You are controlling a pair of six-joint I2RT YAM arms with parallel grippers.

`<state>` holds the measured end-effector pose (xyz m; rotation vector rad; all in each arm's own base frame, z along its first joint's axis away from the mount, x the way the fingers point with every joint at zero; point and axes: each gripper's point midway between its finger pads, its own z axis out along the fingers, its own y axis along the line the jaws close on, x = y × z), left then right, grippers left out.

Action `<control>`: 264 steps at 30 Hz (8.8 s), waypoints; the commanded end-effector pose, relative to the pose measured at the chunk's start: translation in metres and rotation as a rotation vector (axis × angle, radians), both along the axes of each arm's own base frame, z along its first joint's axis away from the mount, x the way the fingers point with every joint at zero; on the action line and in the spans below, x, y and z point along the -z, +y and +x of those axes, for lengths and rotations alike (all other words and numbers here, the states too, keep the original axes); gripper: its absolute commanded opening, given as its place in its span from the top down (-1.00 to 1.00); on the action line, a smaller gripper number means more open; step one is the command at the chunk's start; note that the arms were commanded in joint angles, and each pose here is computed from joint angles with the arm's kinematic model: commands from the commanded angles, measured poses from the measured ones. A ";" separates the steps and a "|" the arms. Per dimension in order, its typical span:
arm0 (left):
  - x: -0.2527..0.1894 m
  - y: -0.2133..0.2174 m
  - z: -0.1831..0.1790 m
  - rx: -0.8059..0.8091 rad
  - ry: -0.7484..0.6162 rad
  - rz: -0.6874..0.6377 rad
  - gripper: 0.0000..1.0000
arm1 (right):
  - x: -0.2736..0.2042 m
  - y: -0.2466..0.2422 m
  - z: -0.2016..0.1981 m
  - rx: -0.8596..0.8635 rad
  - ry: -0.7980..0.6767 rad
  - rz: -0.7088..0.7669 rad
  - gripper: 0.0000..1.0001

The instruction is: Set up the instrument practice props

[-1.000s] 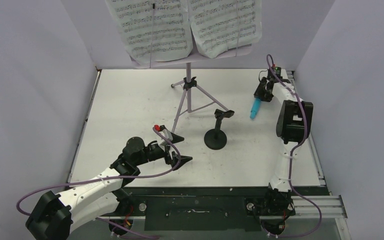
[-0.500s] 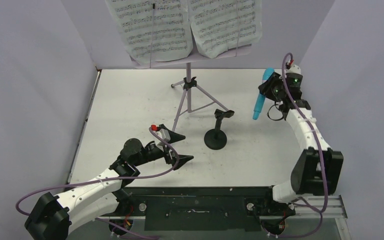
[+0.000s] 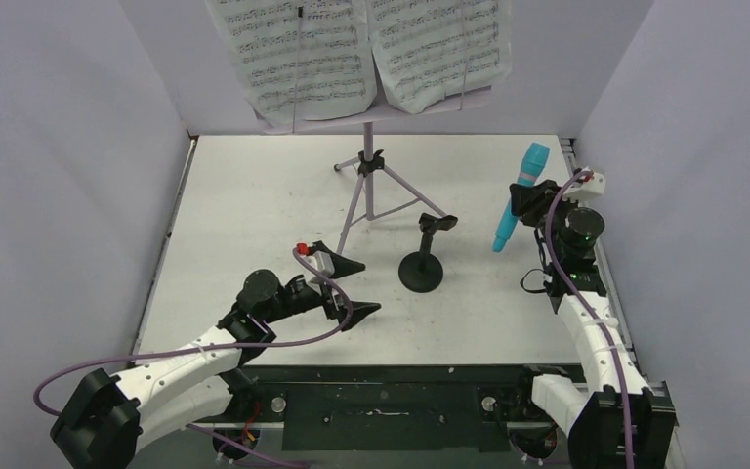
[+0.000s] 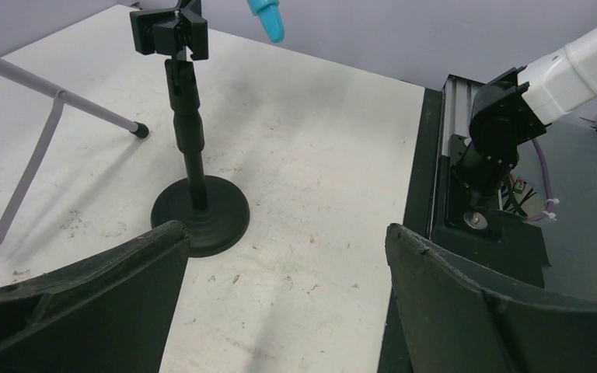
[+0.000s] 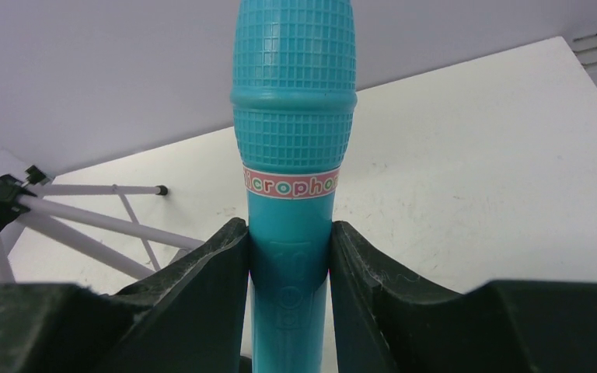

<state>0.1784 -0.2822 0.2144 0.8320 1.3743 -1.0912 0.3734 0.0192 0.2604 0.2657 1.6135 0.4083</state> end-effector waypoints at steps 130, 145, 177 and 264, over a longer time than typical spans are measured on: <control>-0.030 0.009 0.033 0.002 -0.212 0.197 -0.93 | -0.074 0.203 -0.145 -0.708 -0.812 -0.009 0.89; -0.038 -0.010 0.044 0.081 -0.229 0.153 -0.93 | -0.068 0.209 -0.139 -0.713 -0.804 -0.008 0.89; -0.028 -0.016 0.058 0.057 -0.211 0.144 1.00 | -0.062 0.244 -0.138 -0.761 -0.843 0.008 0.89; -0.017 -0.011 0.068 0.000 -0.195 0.182 1.00 | -0.072 0.271 -0.086 -0.634 -0.168 -0.194 0.89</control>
